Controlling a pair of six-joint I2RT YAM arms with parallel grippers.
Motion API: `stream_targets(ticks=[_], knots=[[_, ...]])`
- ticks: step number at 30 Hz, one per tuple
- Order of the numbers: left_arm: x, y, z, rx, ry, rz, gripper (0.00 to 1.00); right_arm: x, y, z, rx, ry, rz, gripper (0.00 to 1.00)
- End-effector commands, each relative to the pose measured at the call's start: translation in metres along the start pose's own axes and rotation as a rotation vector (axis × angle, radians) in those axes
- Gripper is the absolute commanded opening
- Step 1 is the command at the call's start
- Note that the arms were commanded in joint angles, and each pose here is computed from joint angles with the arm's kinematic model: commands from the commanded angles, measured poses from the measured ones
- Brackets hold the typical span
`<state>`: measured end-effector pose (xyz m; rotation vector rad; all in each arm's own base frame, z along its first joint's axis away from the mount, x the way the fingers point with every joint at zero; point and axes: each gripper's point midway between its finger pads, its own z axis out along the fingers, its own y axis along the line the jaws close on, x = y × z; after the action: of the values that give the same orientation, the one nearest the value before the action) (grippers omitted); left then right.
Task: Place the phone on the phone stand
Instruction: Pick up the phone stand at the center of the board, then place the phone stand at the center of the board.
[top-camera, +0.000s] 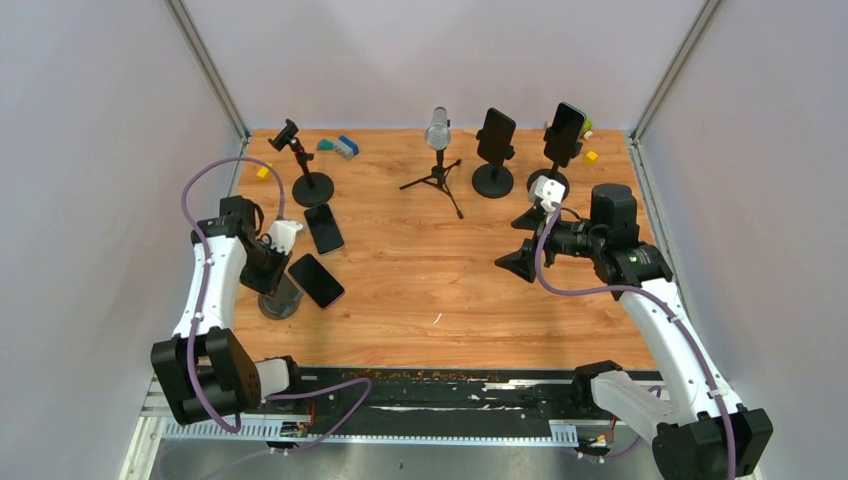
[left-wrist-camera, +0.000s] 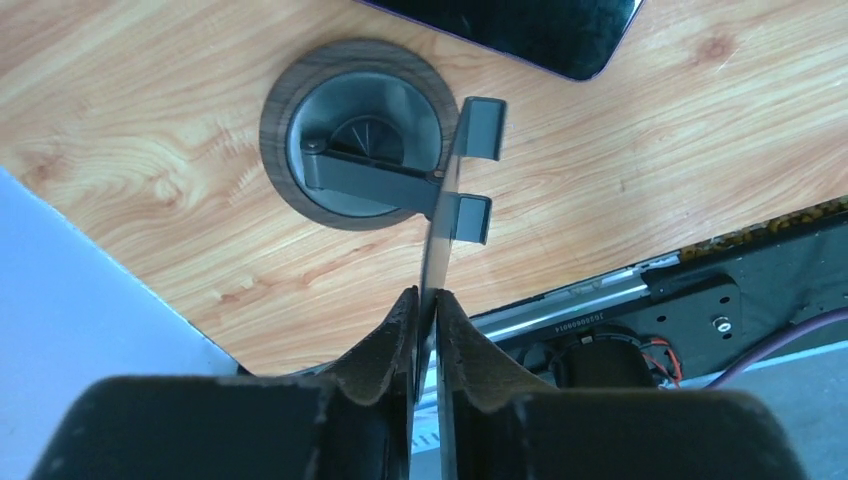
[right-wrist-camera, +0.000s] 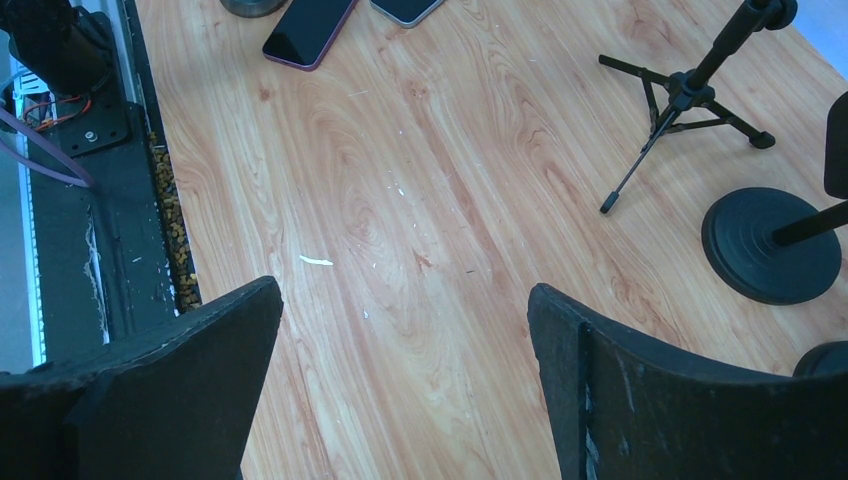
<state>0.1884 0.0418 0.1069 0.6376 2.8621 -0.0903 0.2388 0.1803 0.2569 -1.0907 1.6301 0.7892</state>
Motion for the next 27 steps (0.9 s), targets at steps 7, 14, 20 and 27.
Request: stream_targets(ticks=[7, 14, 20, 27], knots=[[-0.034, -0.020, -0.051, 0.121, -0.138, 0.100, 0.02, 0.000, 0.000, 0.002, -0.011, -0.001, -0.032, 0.94], [-0.050, -0.047, -0.063, 0.164, -0.182, 0.217, 0.00, 0.004, -0.004, 0.003, -0.001, 0.013, -0.023, 0.94], [-0.074, -0.088, -0.071, 0.239, -0.239, 0.347, 0.00, 0.009, -0.009, 0.004, 0.021, 0.032, -0.026, 0.94], [-0.108, -0.161, -0.070, 0.353, -0.283, 0.550, 0.00, 0.011, -0.016, 0.005, 0.042, 0.046, -0.037, 0.99]])
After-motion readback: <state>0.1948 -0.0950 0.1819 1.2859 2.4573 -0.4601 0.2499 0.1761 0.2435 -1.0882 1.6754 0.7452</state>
